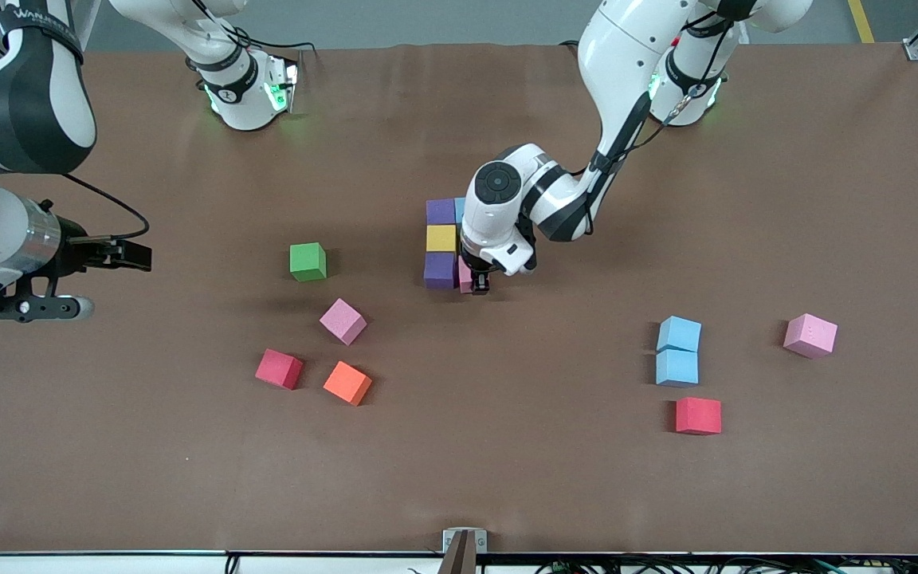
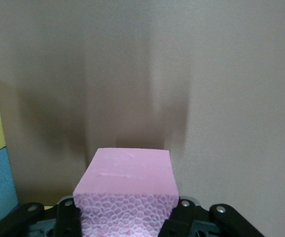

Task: Arrange 11 blocks into digit 3
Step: 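Set the pink cube beside purple while the right gripper grasps another pink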

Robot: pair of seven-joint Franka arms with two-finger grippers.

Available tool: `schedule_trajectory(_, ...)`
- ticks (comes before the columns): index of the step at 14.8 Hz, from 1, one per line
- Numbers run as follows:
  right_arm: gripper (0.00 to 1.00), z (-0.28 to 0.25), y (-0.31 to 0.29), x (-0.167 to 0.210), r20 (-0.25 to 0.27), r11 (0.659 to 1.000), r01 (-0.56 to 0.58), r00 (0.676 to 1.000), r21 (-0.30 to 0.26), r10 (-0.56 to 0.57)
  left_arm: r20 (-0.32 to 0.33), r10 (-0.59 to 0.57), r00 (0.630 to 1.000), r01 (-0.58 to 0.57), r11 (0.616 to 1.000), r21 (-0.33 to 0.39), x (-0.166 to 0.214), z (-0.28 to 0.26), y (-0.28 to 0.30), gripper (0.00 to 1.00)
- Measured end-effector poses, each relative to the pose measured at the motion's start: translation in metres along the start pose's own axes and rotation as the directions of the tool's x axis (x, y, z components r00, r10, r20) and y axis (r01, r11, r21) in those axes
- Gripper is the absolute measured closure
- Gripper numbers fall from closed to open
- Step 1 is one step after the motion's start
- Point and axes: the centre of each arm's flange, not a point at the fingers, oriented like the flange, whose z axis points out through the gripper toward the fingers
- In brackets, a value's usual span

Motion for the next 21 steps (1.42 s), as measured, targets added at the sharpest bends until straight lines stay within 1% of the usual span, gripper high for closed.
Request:
schedule_trajectory(3, 0.0, -0.001, -0.003, 0.001, -0.008, 1.0, 0.004, 1.0, 0.0, -0.004, 0.002, 0.004, 1.0, -0.004, 1.0, -0.005, 0.0, 0.0, 0.0, 0.44)
schedule_trajectory(4, 0.0, -0.002, -0.006, 0.002, -0.02, 1.0, -0.002, 1.0, 0.0, 0.002, 0.002, 0.006, 1.0, -0.006, 1.0, -0.006, 0.0, 0.0, 0.0, 0.44)
schedule_trajectory(7, 0.0, 0.004, -0.039, 0.007, -0.052, 0.995, -0.1, 0.994, 0.001, 0.1, -0.004, 0.01, 1.0, -0.01, 1.0, 0.0, 0.0, 0.004, -0.004, 0.44)
schedule_trajectory(11, 0.0, 0.041, -0.113, 0.014, -0.068, 0.972, -0.235, 0.97, -0.001, 0.235, -0.008, 0.014, 1.0, -0.014, 1.0, 0.005, -0.001, 0.008, -0.007, 0.44)
schedule_trajectory(14, 0.0, 0.078, -0.156, 0.014, -0.087, 0.942, -0.335, 0.938, 0.011, 0.335, -0.006, 0.025, 1.0, -0.025, 1.0, 0.004, -0.001, 0.008, -0.007, 0.44)
schedule_trajectory(17, 0.0, 0.123, -0.188, 0.012, -0.103, 0.906, -0.421, 0.9, 0.05, 0.424, -0.006, 0.038, 0.999, -0.038, 0.999, 0.004, -0.002, 0.008, -0.008, 0.44)
schedule_trajectory(19, 0.0, 0.156, -0.2, 0.01, -0.077, 0.873, -0.478, 0.871, 0.099, 0.486, -0.008, 0.052, 0.999, -0.052, 0.999, 0.006, -0.002, 0.01, -0.008, 0.44)
schedule_trajectory(21, 0.0, 0.184, -0.211, 0.008, -0.06, 0.839, -0.53, 0.84, 0.123, 0.54, -0.007, 0.063, 0.998, -0.063, 0.998, 0.005, -0.002, 0.01, -0.009, 0.44)
